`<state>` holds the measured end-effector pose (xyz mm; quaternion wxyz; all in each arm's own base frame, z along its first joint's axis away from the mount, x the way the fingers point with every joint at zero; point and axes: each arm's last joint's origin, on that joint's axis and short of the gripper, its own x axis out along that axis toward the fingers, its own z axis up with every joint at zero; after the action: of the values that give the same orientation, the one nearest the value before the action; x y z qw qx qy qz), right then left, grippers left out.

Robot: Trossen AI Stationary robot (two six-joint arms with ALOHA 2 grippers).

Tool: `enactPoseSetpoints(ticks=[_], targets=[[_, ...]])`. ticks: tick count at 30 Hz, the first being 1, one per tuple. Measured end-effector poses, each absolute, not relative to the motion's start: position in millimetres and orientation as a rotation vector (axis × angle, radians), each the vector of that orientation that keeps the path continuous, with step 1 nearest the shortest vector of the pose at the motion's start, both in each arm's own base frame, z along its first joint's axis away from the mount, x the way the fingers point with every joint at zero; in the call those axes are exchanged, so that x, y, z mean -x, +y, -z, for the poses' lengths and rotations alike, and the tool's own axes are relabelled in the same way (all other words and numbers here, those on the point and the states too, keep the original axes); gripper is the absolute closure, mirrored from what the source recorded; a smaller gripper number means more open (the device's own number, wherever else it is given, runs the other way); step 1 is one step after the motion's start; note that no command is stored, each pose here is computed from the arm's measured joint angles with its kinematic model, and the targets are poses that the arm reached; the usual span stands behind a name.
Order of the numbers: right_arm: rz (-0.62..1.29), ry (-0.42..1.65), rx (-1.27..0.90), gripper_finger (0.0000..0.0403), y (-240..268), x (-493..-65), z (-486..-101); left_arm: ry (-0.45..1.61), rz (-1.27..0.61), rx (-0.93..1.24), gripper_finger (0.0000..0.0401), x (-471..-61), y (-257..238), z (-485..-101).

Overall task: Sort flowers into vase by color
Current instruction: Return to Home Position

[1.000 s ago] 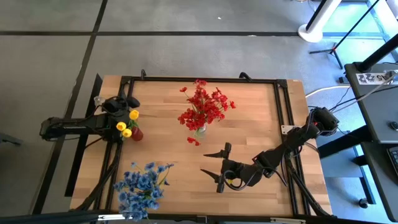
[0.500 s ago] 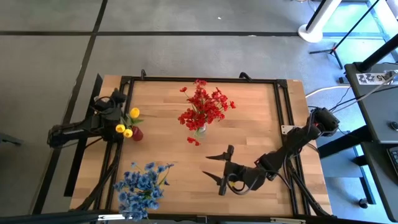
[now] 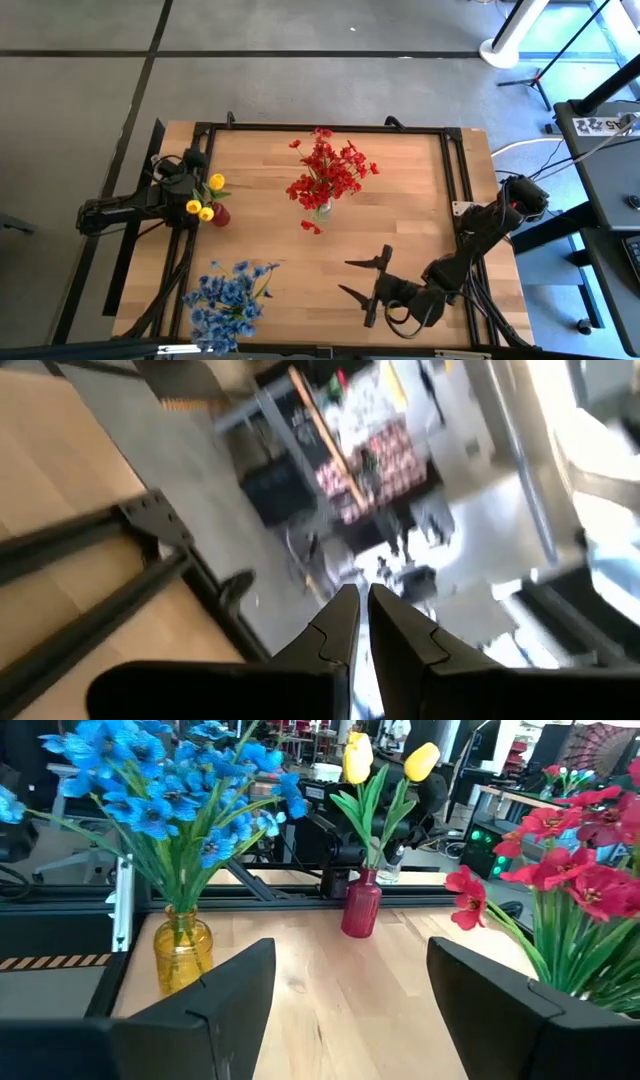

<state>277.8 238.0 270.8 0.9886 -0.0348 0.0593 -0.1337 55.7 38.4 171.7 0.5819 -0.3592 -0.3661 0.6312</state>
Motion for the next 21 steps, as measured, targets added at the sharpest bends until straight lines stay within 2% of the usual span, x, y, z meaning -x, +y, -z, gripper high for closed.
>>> enactPoseSetpoints(ticks=[7, 16, 18, 21], targets=[[0.292, 0.125, 0.110, 0.0143, 232.1, -282.6, -270.8, -0.735, -1.320, 0.944, 0.0378, -62.2, 38.3, -171.8], [0.249, 0.144, 0.101, 0.0143, 204.4, -307.4, -270.6, -0.713, -1.292, 0.960, 0.0378, -63.3, 38.1, -171.8], [0.233, 0.149, 0.090, 0.0143, 197.1, -313.2, -270.3, -0.751, -1.279, 0.980, 0.0378, -63.7, 38.6, -174.7], [0.208, 0.156, 0.070, 0.0143, 189.6, -319.0, -269.9, -0.941, -1.180, 1.092, 0.0378, -69.0, 40.2, -177.3]])
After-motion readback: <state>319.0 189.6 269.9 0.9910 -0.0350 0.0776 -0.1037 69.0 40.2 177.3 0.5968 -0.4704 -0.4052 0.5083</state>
